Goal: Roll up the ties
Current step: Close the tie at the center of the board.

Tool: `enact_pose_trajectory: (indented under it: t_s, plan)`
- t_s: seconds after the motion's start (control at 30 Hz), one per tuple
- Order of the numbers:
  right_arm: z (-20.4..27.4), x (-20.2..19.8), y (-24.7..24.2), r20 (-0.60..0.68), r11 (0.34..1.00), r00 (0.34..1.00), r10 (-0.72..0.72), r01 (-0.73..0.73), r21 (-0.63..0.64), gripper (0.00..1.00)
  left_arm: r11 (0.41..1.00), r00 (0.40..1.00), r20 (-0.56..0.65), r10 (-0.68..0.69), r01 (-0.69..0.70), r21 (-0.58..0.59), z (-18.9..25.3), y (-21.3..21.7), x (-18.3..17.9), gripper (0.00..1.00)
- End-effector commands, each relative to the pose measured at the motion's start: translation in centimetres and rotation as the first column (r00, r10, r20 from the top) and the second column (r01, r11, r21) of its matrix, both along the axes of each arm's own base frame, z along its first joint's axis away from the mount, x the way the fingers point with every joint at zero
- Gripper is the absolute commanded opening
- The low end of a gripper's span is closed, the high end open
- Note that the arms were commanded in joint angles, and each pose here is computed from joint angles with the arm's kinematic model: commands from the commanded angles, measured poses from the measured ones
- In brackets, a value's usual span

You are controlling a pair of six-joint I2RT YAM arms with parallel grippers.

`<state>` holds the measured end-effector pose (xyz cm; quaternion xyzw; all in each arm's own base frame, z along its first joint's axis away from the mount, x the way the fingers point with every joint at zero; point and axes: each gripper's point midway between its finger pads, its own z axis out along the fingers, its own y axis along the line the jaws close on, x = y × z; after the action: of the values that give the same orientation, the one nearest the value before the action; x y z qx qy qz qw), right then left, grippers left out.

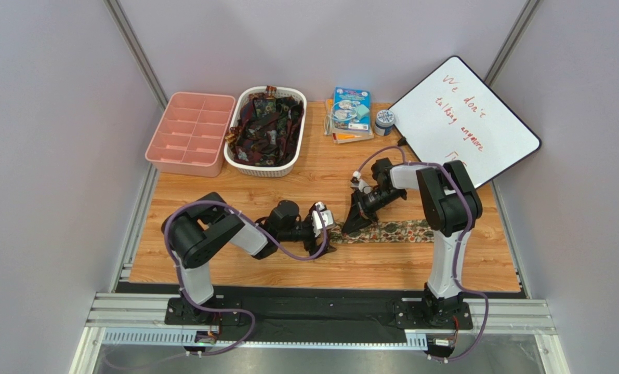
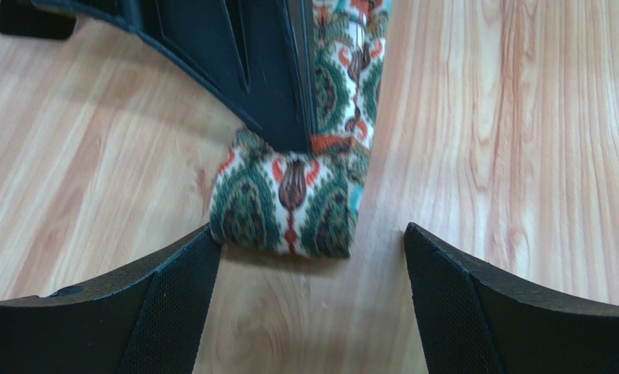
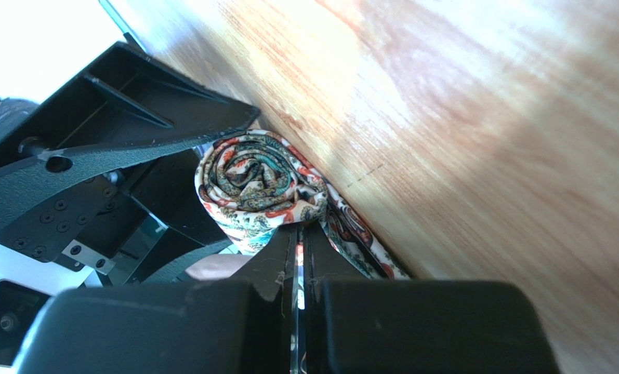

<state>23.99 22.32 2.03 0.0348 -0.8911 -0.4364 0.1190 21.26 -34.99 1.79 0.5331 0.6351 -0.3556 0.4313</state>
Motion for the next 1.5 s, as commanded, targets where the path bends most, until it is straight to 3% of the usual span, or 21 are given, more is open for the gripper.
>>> enact_pose_trajectory:
  t_s: [0.0,0.03,0.13,0.17,0.23,0.27,0.4,0.43,0.5,0.67,0.9,1.0,1.03,1.07,1.1,1.13,1.2,1.3,1.33,1.47]
  plan:
    - [-5.9,-0.2,-2.7,0.071,0.975,0.994,0.089,-0.072,-0.211,0.0,0.991,0.996,0.083,-0.037,0.047,-0.122,1.7,-2.3,1.0,0.9]
    - [-6.0,-0.2,-2.6,0.069,0.976,0.994,0.088,-0.072,-0.207,0.0,0.991,0.995,0.085,-0.056,0.066,-0.117,1.3,-2.4,0.8,0.88]
    - [-5.5,0.1,-2.5,0.09,0.977,0.991,0.098,-0.079,-0.198,0.0,0.989,0.992,0.088,-0.09,0.1,-0.109,1.1,-2.6,0.5,0.71]
    - [-5.2,0.4,-2.5,0.1,0.977,0.99,0.102,-0.081,-0.196,0.0,0.992,0.993,0.049,-0.103,0.106,-0.068,0.2,-2.2,0.1,0.57]
    - [-3.9,0.8,-2.2,0.116,0.981,0.988,0.107,-0.085,-0.175,0.03,0.988,0.987,0.064,-0.144,0.147,-0.037,0.8,-2.3,-0.2,0.44]
    - [-2.6,1.3,-2.1,0.149,0.983,0.983,0.105,-0.081,-0.163,0.06,0.989,0.988,0.041,-0.149,0.148,0.009,0.0,-1.7,-0.6,0.33]
    - [1.4,1.4,-2.0,0.216,0.987,0.969,0.115,-0.086,-0.137,0.3,0.984,0.989,0.041,-0.14,0.134,0.114,-0.5,-0.6,-0.7,0.22]
    - [2.3,1.3,-1.9,0.224,0.988,0.968,0.111,-0.085,-0.126,0.41,0.982,0.99,0.037,-0.135,0.128,0.139,-0.6,-0.4,-0.5,0.22]
    - [3.9,1.1,-1.9,0.243,0.991,0.964,0.104,-0.08,-0.109,0.47,0.977,0.993,0.011,-0.118,0.114,0.183,-0.9,-0.2,-0.3,0.21]
    - [4.9,0.7,-0.5,0.213,0.997,0.975,0.07,-0.059,-0.059,0.5,0.962,0.996,-0.008,-0.089,0.088,0.259,-1.7,0.2,-0.2,0.24]
    - [3.0,0.4,0.9,0.174,0.995,0.981,0.087,-0.078,-0.059,0.45,0.942,0.999,-0.022,-0.026,0.032,0.334,-1.9,0.3,0.7,0.29]
    - [1.1,0.2,0.3,0.163,0.989,0.98,0.114,-0.096,-0.111,0.35,0.938,0.999,-0.038,-0.015,0.027,0.346,-2.0,0.4,0.6,0.31]
    - [0.8,0.2,0.1,0.158,0.988,0.981,0.114,-0.095,-0.123,0.23,0.937,0.999,-0.039,-0.009,0.022,0.347,-2.0,0.5,0.7,0.33]
    - [0.3,0.0,0.0,0.147,0.987,0.982,0.116,-0.098,-0.125,0.17,0.938,0.999,-0.043,-0.002,0.017,0.347,-2.0,0.4,0.7,0.34]
    - [-0.1,0.1,-0.3,0.151,0.985,0.981,0.121,-0.099,-0.141,0.11,0.939,0.999,-0.045,0.002,0.013,0.344,-1.9,0.4,0.7,0.38]
    - [-0.3,0.1,-0.5,0.149,0.984,0.981,0.121,-0.099,-0.149,0.0,0.941,0.999,-0.05,0.018,0.0,0.339,-1.6,0.4,0.8,0.48]
    - [-1.0,0.2,-1.0,0.149,0.98,0.982,0.12,-0.094,-0.174,0.0,0.946,0.998,-0.057,0.034,-0.014,0.324,-1.2,0.4,0.8,0.57]
    - [-1.9,0.5,-1.9,0.147,0.979,0.983,0.114,-0.086,-0.182,0.0,0.978,0.994,-0.079,0.075,-0.058,0.2,1.6,0.5,1.3,0.75]
    - [-2.2,0.5,-2.2,0.146,0.979,0.983,0.111,-0.083,-0.185,0.0,0.988,0.994,-0.061,0.092,-0.084,0.128,3.9,0.6,2.0,0.99]
    - [-2.9,1.0,-2.6,0.187,0.979,0.976,0.112,-0.077,-0.189,0.0,0.986,0.986,-0.015,0.168,-0.168,-0.017,9.2,0.7,2.9,1.0]
